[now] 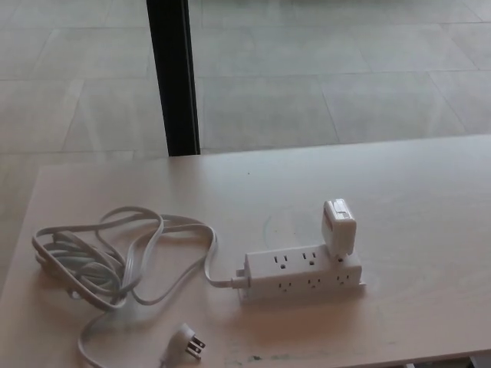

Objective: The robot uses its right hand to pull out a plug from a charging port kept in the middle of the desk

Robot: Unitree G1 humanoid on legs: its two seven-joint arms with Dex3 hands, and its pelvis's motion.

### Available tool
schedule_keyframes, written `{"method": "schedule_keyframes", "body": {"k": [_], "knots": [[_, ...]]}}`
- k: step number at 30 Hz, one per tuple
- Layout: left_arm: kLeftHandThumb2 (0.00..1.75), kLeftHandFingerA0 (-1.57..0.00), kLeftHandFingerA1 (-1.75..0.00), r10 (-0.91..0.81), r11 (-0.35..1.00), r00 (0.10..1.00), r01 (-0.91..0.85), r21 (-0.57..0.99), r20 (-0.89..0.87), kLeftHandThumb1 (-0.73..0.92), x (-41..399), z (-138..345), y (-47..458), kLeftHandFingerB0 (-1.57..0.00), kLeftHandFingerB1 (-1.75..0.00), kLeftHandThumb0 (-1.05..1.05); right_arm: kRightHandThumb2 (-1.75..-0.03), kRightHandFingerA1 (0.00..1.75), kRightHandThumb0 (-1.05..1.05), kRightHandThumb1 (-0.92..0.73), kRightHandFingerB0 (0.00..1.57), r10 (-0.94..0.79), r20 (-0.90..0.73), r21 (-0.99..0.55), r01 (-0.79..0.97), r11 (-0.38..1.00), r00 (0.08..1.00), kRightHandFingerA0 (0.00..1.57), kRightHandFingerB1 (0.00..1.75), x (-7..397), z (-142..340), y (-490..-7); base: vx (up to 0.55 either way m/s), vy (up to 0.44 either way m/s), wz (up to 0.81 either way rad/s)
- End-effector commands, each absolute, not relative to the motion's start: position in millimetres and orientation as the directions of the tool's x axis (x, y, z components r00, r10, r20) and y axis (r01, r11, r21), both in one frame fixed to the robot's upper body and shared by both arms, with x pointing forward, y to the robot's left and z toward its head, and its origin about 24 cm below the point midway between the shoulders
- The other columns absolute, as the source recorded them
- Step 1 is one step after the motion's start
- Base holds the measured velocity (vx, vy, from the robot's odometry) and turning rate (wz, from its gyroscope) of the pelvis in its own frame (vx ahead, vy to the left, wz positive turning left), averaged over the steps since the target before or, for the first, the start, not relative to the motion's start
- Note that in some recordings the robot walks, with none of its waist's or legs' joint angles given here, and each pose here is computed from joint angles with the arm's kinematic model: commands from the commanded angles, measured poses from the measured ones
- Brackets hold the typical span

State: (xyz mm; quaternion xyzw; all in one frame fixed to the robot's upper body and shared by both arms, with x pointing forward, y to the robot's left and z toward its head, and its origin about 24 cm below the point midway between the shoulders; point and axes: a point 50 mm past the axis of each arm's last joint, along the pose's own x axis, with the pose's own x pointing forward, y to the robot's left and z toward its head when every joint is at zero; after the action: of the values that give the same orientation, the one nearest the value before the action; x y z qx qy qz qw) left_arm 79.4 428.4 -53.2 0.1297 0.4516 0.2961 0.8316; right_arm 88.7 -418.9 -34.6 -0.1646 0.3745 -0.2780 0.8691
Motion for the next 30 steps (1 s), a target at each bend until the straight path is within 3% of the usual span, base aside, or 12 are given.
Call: {"method": "schedule_keyframes", "body": {"k": [1, 2, 3, 8, 10, 11, 12, 23, 24, 25, 29, 30], "knots": [[0.83, -0.64, -0.58, 0.609, 0.792, 0.444, -0.393, 0.468, -0.657, 0.92, 79.2, -48.3, 432.8, -0.43, -0.45, -0.9, -0.9, 0.94, -0.82, -0.38, 0.34, -0.615, -0.393, -0.498, 0.404, 0.767, 0.683, 0.74, 0.73, 117.1, 1.3, -431.0, 0.0, 0.0, 0.0], [0.8, -0.68, -0.58, 0.612, 0.789, 0.438, -0.401, 0.467, -0.658, 0.92, 78.8, -49.6, 431.9, -0.47, -0.45, -0.88, -0.57, 0.96, -0.85, -0.52, 0.32, -0.62, -0.363, -0.502, 0.415, 0.759, 0.695, 0.69, 0.76, 124.1, 9.7, -433.9, 0.0, 0.0, 0.0], [0.84, -0.64, -0.57, 0.611, 0.79, 0.437, -0.393, 0.471, -0.66, 0.92, 78.6, -49.9, 431.7, -0.43, -0.45, -0.9, -0.87, 1.08, -0.88, -0.39, 0.33, -0.626, -0.311, -0.524, 0.421, 0.74, 0.715, 0.81, 0.75, 135.3, 23.8, -435.9, 0.0, 0.0, 0.0], [0.83, -0.67, -0.6, 0.612, 0.788, 0.431, -0.402, 0.466, -0.663, 0.92, 78.2, -49.5, 432.4, -0.43, -0.45, -0.91, -0.59, 1.01, -0.88, -0.6, 0.27, -0.596, -0.071, -0.541, 0.471, 0.696, 0.8, 0.8, 0.72, 185.8, 92.3, -438.0, 0.0, 0.0, 0.0], [1.19, -0.63, -0.66, 0.612, 0.789, 0.431, -0.395, 0.47, -0.663, 0.79, 75.8, -50.0, 432.2, -0.4, -0.54, -0.82, -0.59, 0.94, -0.87, -0.6, 0.27, -0.55, 0.001, -0.5, 0.477, 0.723, 0.835, 0.66, 0.67, 205.4, 123.1, -432.5, 0.0, 0.0, 0.0], [0.79, -0.65, -0.56, 0.612, 0.789, 0.428, -0.387, 0.477, -0.666, 0.92, 75.2, -50.2, 432.4, -0.45, -0.44, -0.88, -0.86, 0.84, -0.77, -0.45, 0.29, -0.511, 0.103, -0.448, 0.499, 0.742, 0.853, 0.72, 0.56, 223.1, 150.0, -423.0, 0.0, 0.0, 0.0], [0.82, -0.61, -0.55, 0.61, 0.79, 0.428, -0.387, 0.475, -0.666, 0.92, 75.4, -50.1, 432.4, -0.44, -0.45, -0.9, -0.58, 0.75, -0.73, -0.58, 0.33, -0.487, 0.142, -0.449, 0.494, 0.745, 0.862, 0.71, 0.42, 230.8, 161.1, -416.9, 0.0, 0.0, 0.0], [0.81, -0.68, -0.6, 0.615, 0.786, 0.421, -0.394, 0.476, -0.667, 0.92, 72.8, -51.1, 432.1, -0.47, -0.46, -0.88, -0.84, 0.7, -0.78, -0.5, 0.24, -0.082, 0.299, -0.469, 0.221, 0.855, 0.951, 0.69, 0.42, 294.5, 226.8, -315.5, 0.0, 0.0, 0.0], [1.19, -0.66, -0.66, 0.616, 0.785, 0.421, -0.394, 0.478, -0.666, 0.79, 72.8, -50.9, 432.2, -0.46, -0.56, -0.8, -0.59, 0.67, -0.72, -0.58, 0.3, -0.057, 0.287, -0.482, 0.195, 0.854, 0.956, 0.71, 0.31, 297.0, 228.1, -307.2, 0.0, 0.0, 0.0], [0.82, -0.7, -0.6, 0.618, 0.784, 0.42, -0.395, 0.479, -0.665, 0.92, 72.8, -50.7, 432.5, -0.5, -0.47, -0.88, -0.59, 0.65, -0.76, -0.58, 0.3, -0.003, 0.266, -0.512, 0.144, 0.847, 0.964, 0.73, 0.3, 301.3, 230.4, -291.1, 0.0, 0.0, 0.0], [0.81, -0.69, -0.59, 0.613, 0.787, 0.425, -0.395, 0.473, -0.665, 0.92, 73.0, -50.6, 432.3, -0.49, -0.45, -0.88, -0.58, 0.63, -0.77, -0.59, 0.28, 0.105, 0.232, -0.569, 0.048, 0.821, 0.967, 0.71, 0.32, 307.5, 234.2, -264.8, 0.0, 0.0, 0.0], [0.85, -0.65, -0.58, 0.611, 0.79, 0.427, -0.391, 0.472, -0.667, 0.92, 72.9, -50.4, 432.4, -0.44, -0.45, -0.91, -0.87, 0.69, -0.76, -0.47, 0.19, 0.147, 0.224, -0.599, 0.017, 0.801, 0.963, 0.67, 0.43, 308.3, 235.6, -255.5, 0.0, 0.0, 0.0]]}}
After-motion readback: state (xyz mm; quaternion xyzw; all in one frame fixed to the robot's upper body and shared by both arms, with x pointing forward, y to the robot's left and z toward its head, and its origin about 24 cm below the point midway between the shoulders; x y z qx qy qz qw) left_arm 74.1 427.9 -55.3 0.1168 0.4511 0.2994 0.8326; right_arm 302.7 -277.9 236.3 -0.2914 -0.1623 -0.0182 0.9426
